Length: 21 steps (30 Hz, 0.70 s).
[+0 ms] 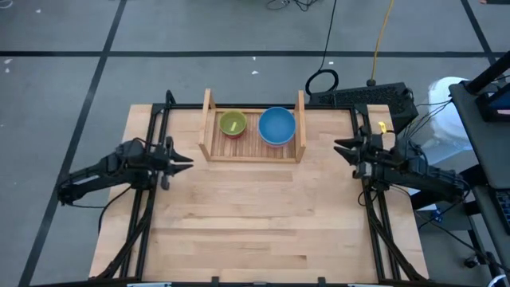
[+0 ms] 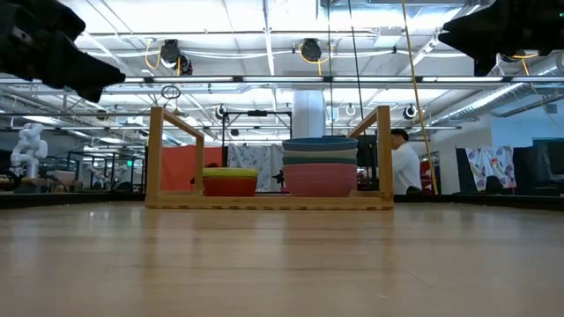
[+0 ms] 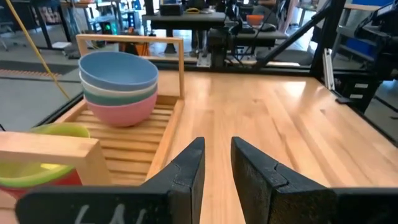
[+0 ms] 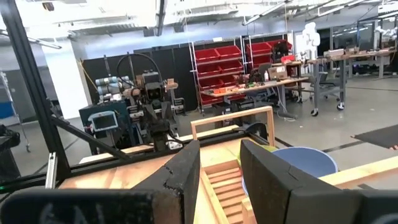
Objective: Place and stack bowls onto a shelf
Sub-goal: Return to Home Position
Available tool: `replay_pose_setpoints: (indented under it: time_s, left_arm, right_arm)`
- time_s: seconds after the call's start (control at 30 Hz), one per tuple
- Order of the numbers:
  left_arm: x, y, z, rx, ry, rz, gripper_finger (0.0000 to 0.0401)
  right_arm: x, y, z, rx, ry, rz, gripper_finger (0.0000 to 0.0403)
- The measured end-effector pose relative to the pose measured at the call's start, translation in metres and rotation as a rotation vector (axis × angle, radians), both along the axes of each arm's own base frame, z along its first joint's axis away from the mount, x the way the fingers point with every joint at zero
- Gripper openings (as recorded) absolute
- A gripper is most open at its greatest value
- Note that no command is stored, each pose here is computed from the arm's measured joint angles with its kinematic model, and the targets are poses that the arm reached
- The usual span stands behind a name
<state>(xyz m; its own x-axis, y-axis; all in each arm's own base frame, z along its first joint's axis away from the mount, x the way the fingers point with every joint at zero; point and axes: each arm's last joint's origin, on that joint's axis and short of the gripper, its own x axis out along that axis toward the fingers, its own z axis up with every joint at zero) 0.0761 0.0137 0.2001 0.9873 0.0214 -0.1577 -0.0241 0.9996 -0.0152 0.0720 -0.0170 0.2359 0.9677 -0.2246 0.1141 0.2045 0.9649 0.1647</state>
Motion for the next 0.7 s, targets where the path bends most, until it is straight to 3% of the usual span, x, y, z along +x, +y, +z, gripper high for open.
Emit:
replay_pose_setpoints:
  time_s: [0.43,0.7]
  left_arm:
    - [0.01,0.003,-0.023,0.03,0.002,-0.004,0.0083]
    - [0.01,0.003,-0.024,0.054,0.005,-0.009,0.0083]
  right_arm:
    - [0.01,-0.002,-0.021,0.006,0.006,0.001,0.0109]
    - [0.015,-0.002,-0.033,-0.012,-0.035,0.052,0.0109]
